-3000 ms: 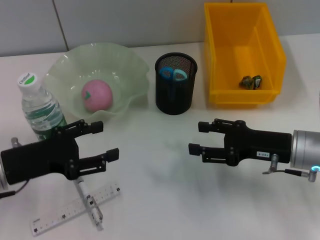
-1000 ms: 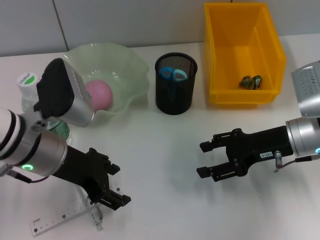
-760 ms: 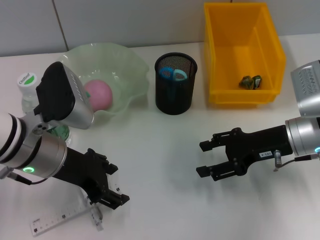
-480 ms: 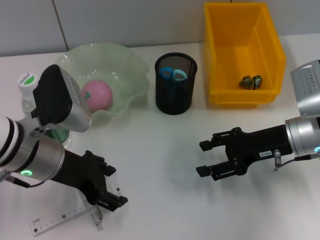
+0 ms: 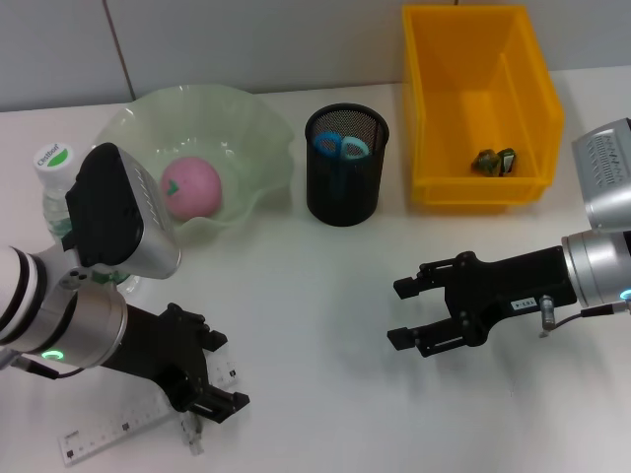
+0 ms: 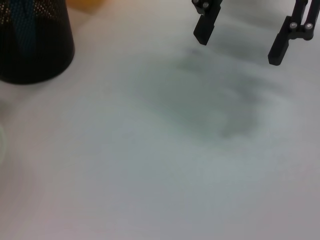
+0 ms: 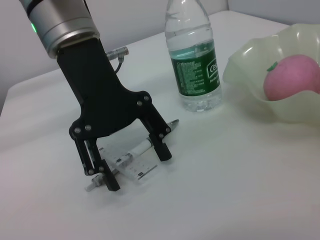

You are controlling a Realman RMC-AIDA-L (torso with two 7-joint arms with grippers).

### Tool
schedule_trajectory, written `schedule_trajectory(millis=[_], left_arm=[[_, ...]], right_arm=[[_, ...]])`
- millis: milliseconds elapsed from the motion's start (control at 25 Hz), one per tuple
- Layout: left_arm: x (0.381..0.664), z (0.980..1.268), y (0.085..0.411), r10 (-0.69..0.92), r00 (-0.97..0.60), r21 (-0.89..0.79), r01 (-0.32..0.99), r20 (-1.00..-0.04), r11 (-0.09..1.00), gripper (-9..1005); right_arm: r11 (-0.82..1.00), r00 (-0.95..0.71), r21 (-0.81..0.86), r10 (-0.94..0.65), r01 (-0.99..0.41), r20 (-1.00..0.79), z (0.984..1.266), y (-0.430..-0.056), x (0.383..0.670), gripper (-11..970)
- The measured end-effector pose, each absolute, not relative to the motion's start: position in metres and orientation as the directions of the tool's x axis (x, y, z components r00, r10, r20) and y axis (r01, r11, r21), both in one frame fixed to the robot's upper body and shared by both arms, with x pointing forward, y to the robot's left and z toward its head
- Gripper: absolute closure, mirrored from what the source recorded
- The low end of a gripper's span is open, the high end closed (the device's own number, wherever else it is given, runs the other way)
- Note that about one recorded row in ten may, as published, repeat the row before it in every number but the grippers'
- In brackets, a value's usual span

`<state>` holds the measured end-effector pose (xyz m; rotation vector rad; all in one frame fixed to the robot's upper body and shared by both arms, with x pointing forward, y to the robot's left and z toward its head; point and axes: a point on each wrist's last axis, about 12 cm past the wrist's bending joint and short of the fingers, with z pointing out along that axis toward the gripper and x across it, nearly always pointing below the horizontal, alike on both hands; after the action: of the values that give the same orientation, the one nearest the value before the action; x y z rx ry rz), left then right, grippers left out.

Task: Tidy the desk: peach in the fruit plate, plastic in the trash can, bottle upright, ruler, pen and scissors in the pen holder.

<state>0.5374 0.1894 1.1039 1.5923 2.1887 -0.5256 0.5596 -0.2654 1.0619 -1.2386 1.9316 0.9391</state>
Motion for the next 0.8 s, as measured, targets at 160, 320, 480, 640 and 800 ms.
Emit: schedule_trajectory(millis=[160,320,480,640,800], left_arm=[[0.5367,1.1029,0.191,0.812,-0.287,-0.076,0.954,-0.508,0.29,184],[0.5365,1.1018,0.1927,0.819,-0.286,-0.07,0.954,-0.497,0.291,184],[0.5359,1.1014,0.1921,0.826,-0.278,-0.062,0.956,-0.49,0.285,199],[0.5357,1.102,0.1921,0.83,-0.272,-0.054,0.958,-0.487,0.283,257],[0.5357,1.1014,0.192,0.838,-0.265,-0.044,0.959,-0.476,0.278,333]], right_arm=[[0.295,-0.339,0.218,-0.464,-0.93,-0.818,1.0627,-0.2646,0.5604,203],[0.295,-0.34,0.219,-0.464,-0.93,-0.818,1.0629,-0.2647,0.5606,203],[0.296,-0.34,0.219,-0.464,-0.93,-0.818,1.0634,-0.2645,0.5613,203],[0.297,-0.341,0.22,-0.464,-0.929,-0.818,1.0639,-0.2642,0.562,204],[0.297,-0.343,0.221,-0.463,-0.929,-0.817,1.0641,-0.264,0.5623,204]])
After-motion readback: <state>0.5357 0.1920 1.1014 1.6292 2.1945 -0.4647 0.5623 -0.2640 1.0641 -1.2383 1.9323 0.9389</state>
